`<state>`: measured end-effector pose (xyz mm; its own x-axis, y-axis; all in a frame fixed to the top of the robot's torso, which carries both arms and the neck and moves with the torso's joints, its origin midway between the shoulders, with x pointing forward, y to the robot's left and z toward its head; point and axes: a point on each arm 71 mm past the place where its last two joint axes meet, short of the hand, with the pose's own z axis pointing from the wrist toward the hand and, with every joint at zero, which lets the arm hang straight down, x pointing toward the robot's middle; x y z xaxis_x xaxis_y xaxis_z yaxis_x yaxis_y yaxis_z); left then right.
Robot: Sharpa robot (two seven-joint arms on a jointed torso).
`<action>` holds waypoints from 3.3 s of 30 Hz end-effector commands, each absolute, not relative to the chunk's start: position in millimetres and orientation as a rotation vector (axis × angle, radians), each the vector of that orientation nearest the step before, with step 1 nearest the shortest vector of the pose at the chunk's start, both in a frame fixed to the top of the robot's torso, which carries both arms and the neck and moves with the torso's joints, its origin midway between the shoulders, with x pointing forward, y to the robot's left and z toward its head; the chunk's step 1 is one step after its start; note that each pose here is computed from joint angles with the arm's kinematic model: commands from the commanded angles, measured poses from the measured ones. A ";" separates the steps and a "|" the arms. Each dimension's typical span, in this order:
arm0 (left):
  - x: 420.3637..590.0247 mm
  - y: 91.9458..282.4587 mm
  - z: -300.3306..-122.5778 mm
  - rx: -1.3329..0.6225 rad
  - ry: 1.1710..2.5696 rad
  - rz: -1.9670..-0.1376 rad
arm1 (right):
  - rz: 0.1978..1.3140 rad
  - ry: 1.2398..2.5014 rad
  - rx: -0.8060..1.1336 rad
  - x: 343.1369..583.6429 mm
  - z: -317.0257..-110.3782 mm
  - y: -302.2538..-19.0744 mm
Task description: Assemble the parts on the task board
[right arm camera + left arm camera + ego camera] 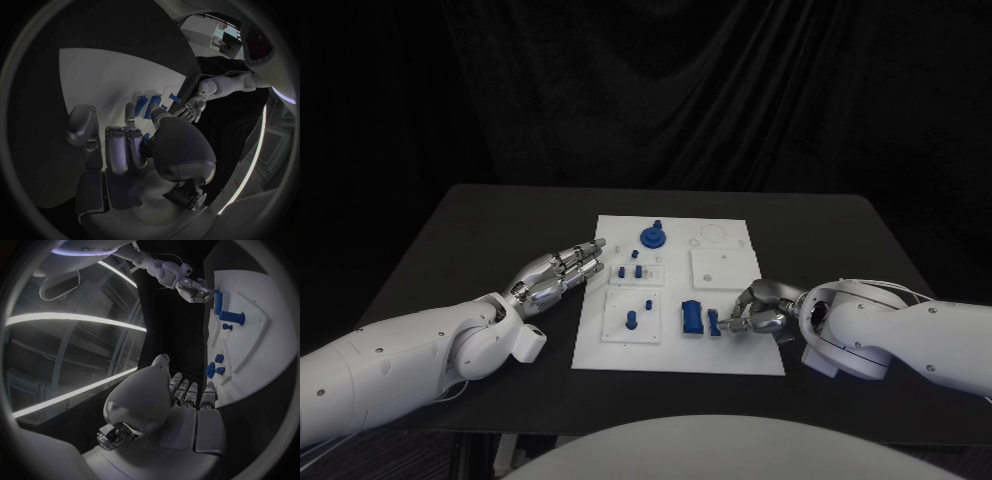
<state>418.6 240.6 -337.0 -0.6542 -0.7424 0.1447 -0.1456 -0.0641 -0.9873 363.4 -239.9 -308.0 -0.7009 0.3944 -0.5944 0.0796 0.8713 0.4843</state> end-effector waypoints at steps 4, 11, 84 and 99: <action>417.7 239.0 -336.6 -0.947 1.760 -1.789 | 0.527 2.243 0.155 360.3 -307.6 -238.4; 417.3 239.3 -337.0 -0.949 1.762 -1.788 | 0.526 2.247 0.145 357.9 -311.6 -237.3; 416.6 242.6 -337.6 -0.950 1.753 -1.776 | 0.563 2.107 0.200 363.8 -304.4 -242.9; 416.3 240.3 -330.0 -0.849 1.656 -1.802 | 0.626 2.012 0.193 368.1 -287.4 -240.6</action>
